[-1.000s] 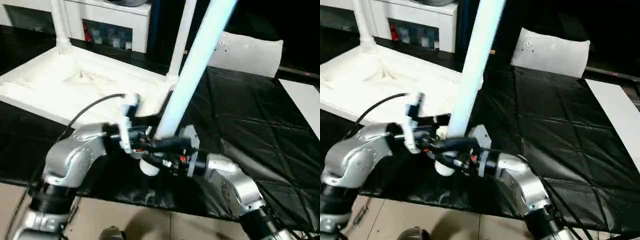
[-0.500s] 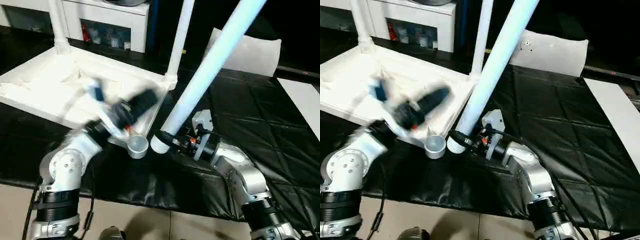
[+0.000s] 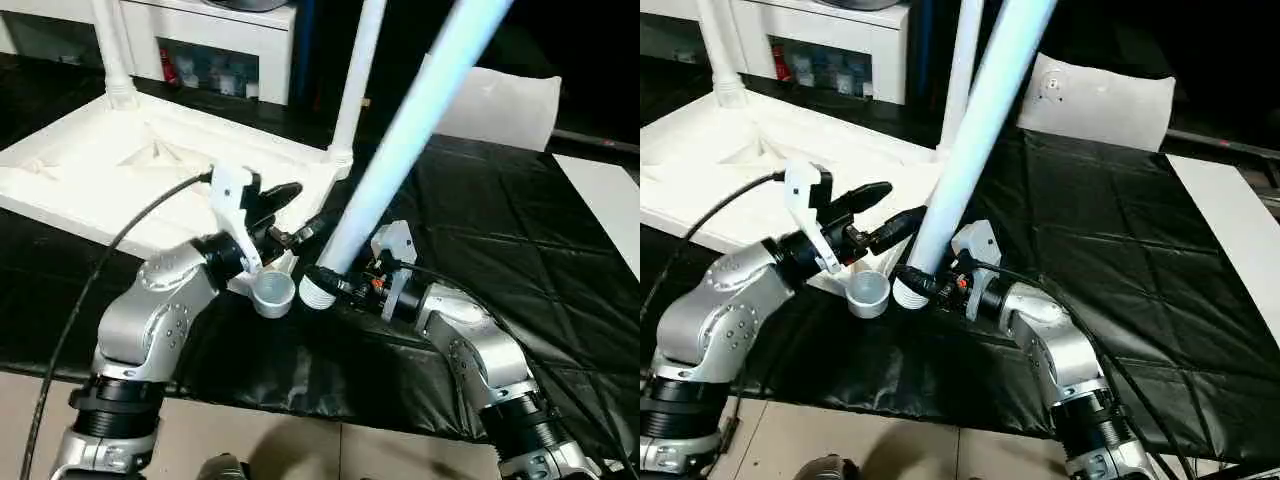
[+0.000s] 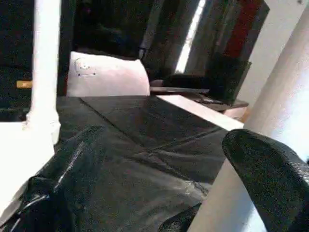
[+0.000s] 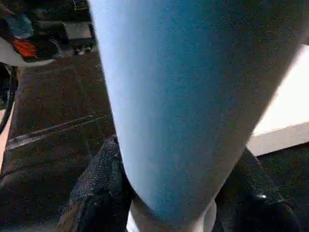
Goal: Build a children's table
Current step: Pick table leg
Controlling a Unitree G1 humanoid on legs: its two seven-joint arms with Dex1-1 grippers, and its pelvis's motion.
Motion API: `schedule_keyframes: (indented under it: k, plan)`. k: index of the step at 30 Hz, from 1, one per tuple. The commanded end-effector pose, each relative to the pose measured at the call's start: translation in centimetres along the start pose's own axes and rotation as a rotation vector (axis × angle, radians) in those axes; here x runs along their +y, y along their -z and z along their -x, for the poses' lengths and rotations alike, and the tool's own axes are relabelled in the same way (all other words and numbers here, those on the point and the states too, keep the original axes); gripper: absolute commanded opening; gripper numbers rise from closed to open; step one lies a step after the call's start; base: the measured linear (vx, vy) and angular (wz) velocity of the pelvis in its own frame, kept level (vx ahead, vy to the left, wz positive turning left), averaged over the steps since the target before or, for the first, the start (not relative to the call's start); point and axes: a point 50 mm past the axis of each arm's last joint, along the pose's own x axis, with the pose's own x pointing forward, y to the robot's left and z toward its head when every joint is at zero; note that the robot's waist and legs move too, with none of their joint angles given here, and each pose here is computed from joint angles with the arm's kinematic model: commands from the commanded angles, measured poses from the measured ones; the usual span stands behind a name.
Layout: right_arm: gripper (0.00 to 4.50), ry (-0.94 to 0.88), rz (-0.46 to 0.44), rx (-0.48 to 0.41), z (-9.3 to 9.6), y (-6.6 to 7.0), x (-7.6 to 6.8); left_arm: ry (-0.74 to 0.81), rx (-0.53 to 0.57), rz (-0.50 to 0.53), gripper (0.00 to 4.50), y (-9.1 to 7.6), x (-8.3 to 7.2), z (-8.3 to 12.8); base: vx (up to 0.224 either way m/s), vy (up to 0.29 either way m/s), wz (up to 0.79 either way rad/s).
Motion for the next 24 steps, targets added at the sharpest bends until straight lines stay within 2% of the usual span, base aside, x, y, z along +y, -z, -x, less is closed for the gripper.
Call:
schedule_keyframes:
  k: [1, 5, 7, 10, 15, 18, 24]
  plan:
    - [1.9, 0.008, 0.04, -0.001, -0.1, -0.8, -0.1, 0.155, -0.005, -0.045, 4.5, -0.6, -2.2, -1.0, 0.0, 0.0, 0.0]
    - [1.9, 0.022, 0.044, 0.002, -0.1, -0.8, -0.2, 0.141, 0.007, -0.057, 4.5, -0.5, -2.2, -0.9, 0.0, 0.0, 0.0]
    - [1.9, 0.078, 0.04, -0.009, 0.3, -0.9, -0.6, 0.005, -0.005, -0.013, 4.5, -0.4, -0.6, -0.4, 0.0, 0.0, 0.0]
    - [1.9, 0.144, 0.027, -0.025, 1.0, -1.0, -0.7, -0.107, -0.028, -0.005, 4.5, -0.5, 0.7, 0.6, 0.0, 0.0, 0.0]
    - [1.9, 0.227, -0.016, -0.057, 2.0, -1.1, -0.3, -0.212, -0.005, 0.006, 4.5, 0.0, 2.1, 2.5, 0.0, 0.0, 0.0]
    - [1.9, 0.285, -0.047, -0.078, 2.8, -1.3, 0.3, -0.259, 0.094, -0.08, 4.5, 0.9, 2.9, 4.3, 0.0, 0.0, 0.0]
    - [1.9, 0.375, -0.061, -0.074, 4.2, -1.2, 0.4, -0.246, 0.255, -0.231, 4.5, 2.0, 3.8, 5.6, 0.0, 0.0, 0.0]
